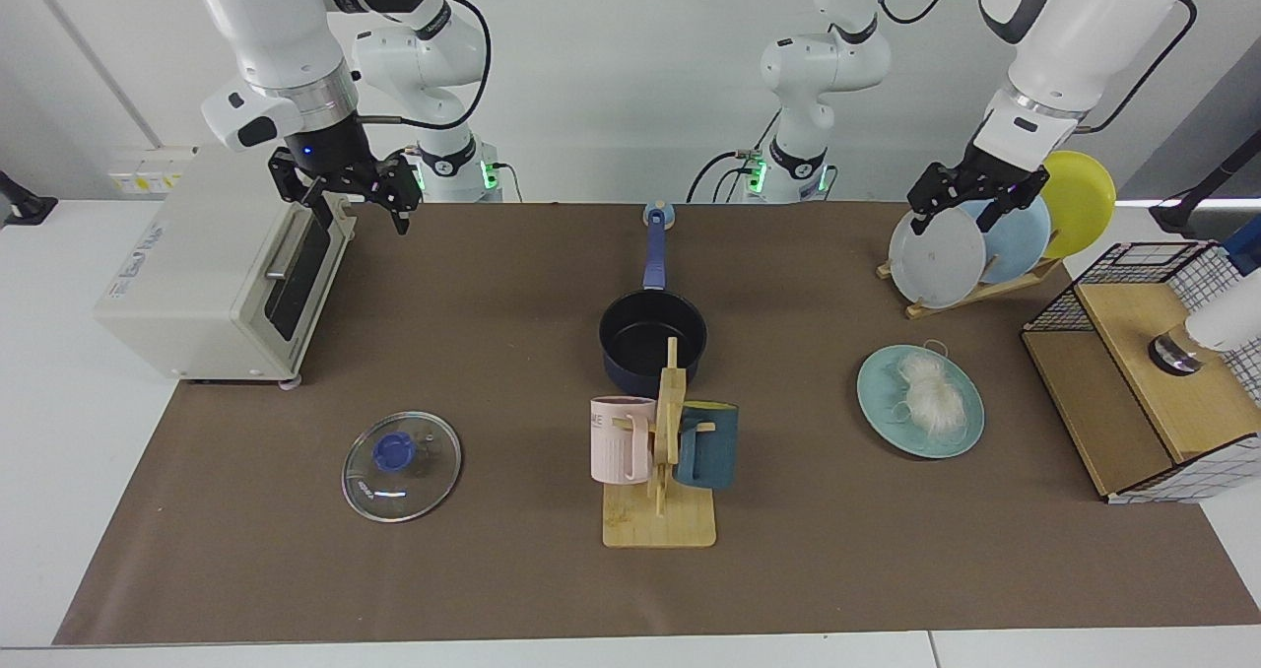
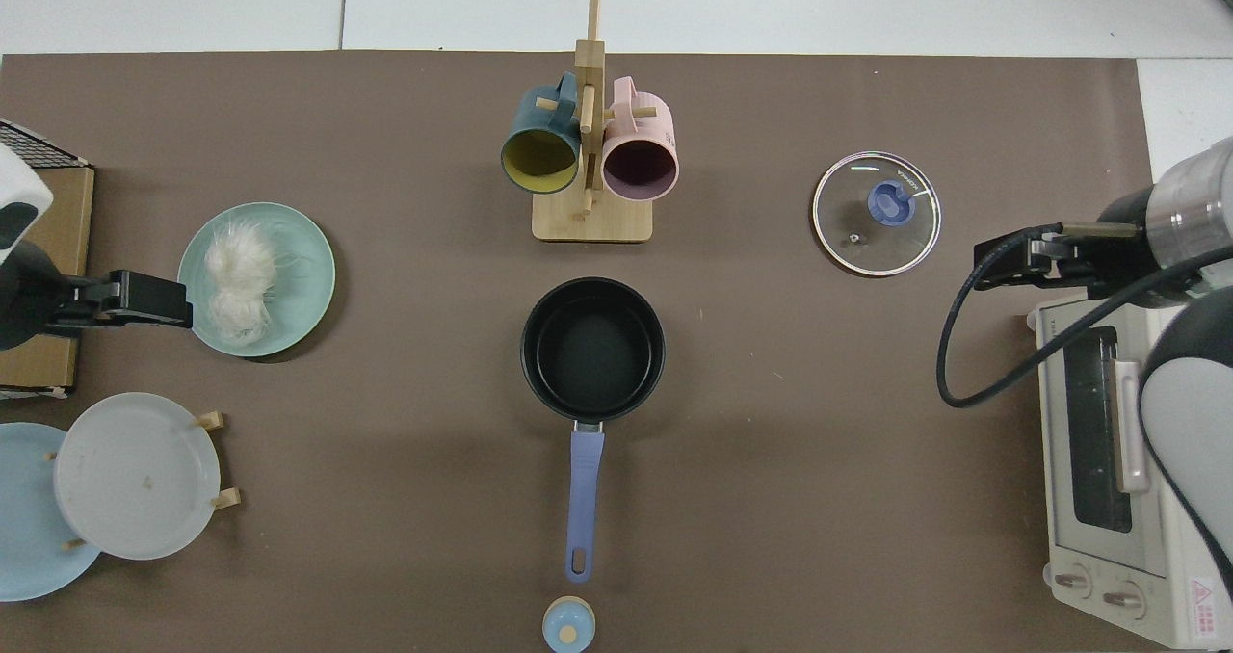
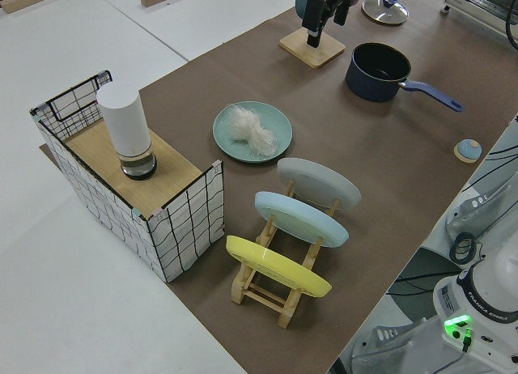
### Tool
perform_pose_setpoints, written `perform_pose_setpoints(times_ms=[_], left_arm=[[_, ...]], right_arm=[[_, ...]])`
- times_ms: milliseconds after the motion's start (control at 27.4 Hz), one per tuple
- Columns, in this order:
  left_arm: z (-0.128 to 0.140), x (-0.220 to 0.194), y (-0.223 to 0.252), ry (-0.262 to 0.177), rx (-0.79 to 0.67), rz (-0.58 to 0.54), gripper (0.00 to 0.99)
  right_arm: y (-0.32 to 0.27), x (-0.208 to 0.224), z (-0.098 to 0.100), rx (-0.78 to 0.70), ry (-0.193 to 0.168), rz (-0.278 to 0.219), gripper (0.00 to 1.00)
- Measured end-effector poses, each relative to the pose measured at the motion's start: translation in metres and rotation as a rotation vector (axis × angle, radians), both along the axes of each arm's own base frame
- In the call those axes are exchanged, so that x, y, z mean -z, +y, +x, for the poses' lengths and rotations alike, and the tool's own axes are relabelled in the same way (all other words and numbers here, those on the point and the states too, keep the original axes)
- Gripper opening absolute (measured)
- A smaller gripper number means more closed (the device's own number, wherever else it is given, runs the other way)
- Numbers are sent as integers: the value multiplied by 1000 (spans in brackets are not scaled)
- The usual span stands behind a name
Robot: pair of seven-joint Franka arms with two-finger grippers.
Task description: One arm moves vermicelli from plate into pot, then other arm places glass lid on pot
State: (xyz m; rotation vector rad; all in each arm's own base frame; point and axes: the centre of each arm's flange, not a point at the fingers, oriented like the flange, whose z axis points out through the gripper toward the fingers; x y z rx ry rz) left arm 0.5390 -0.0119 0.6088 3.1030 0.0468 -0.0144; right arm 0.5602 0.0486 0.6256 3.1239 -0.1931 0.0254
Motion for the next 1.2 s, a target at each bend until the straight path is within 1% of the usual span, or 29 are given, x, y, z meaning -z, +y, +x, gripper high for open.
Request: perform_pose_setpoints(times_ms=[438,656,911,1203], left_arm=[[0,0,-2,1,5,0,991],[-3,0,-5,11,11,1,991],[-2,-2,-6,-4,63,1,991],[-1,-2,-4,-13,63,0,991]], right_arm=[[0,0,0,0,0,0,1000],[0,0,0,0,0,0,1000],[-1,0,0,1,0,0,1000],[-9,-1,0,16,-1,0,1000]])
